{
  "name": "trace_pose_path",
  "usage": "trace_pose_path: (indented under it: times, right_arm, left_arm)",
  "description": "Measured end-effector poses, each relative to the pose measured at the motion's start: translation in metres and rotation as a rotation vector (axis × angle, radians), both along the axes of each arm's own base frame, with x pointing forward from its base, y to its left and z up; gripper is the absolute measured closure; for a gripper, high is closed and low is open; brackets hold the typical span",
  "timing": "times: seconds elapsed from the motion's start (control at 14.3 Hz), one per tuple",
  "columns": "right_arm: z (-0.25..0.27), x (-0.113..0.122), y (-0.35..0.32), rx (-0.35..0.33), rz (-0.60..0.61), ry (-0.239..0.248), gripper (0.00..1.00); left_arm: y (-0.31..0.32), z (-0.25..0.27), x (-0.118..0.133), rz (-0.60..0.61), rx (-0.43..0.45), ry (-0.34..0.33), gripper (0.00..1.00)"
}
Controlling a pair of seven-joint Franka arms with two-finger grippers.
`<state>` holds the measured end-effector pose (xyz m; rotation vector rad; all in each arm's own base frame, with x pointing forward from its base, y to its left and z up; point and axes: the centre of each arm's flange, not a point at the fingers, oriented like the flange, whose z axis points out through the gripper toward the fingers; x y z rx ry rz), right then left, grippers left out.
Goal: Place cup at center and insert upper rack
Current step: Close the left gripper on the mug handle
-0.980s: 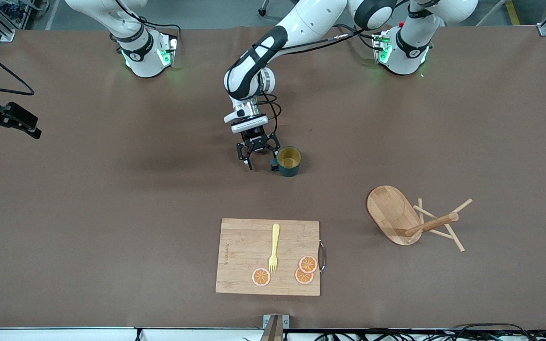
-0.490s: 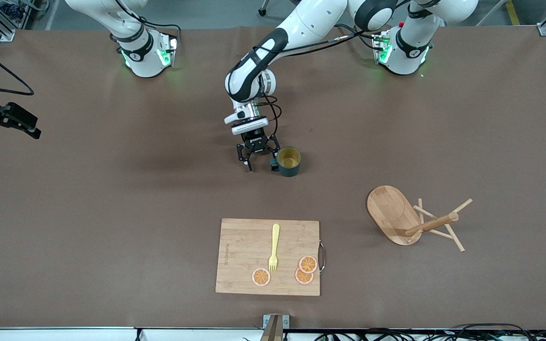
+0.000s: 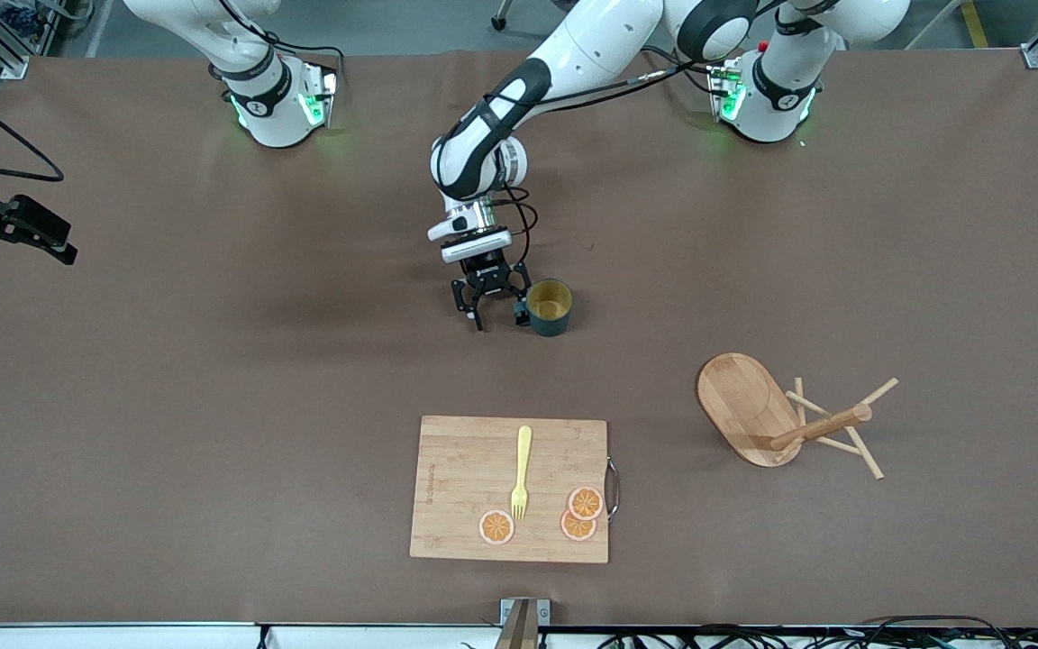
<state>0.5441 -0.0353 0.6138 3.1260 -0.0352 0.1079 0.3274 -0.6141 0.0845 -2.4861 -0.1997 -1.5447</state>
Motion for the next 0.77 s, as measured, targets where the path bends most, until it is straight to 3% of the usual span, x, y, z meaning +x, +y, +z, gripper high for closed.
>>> trace_pose_path:
  times: [0.21, 0.42, 0.49, 0.63, 0.77]
  right_arm:
    - [0.0, 0.0, 0.0, 0.0, 0.0, 0.0, 0.0]
    - [0.0, 0.0, 0.0, 0.0, 0.0, 0.0, 0.0]
    - [0.0001, 0.0, 0.0, 0.0, 0.0, -0.001, 0.0]
    - [0.0004, 0.0004, -0.0005, 0.0, -0.001, -0.004, 0.0]
    - [0.0005, 0.0004, -0.0011, 0.0, -0.002, -0.005, 0.0]
  left_arm:
    - [0.0009, 0.0, 0.0017, 0.002, 0.0, 0.0, 0.2]
    - [0.0009, 0.0, 0.0017, 0.002, 0.0, 0.0, 0.42]
    - [0.0009, 0.0, 0.0018, 0.002, 0.0, 0.0, 0.43]
    - [0.0008, 0.0001, 0.0018, 0.002, 0.0, 0.0, 0.6]
    - [0.0003, 0.0006, 0.0019, 0.002, -0.002, 0.0, 0.66]
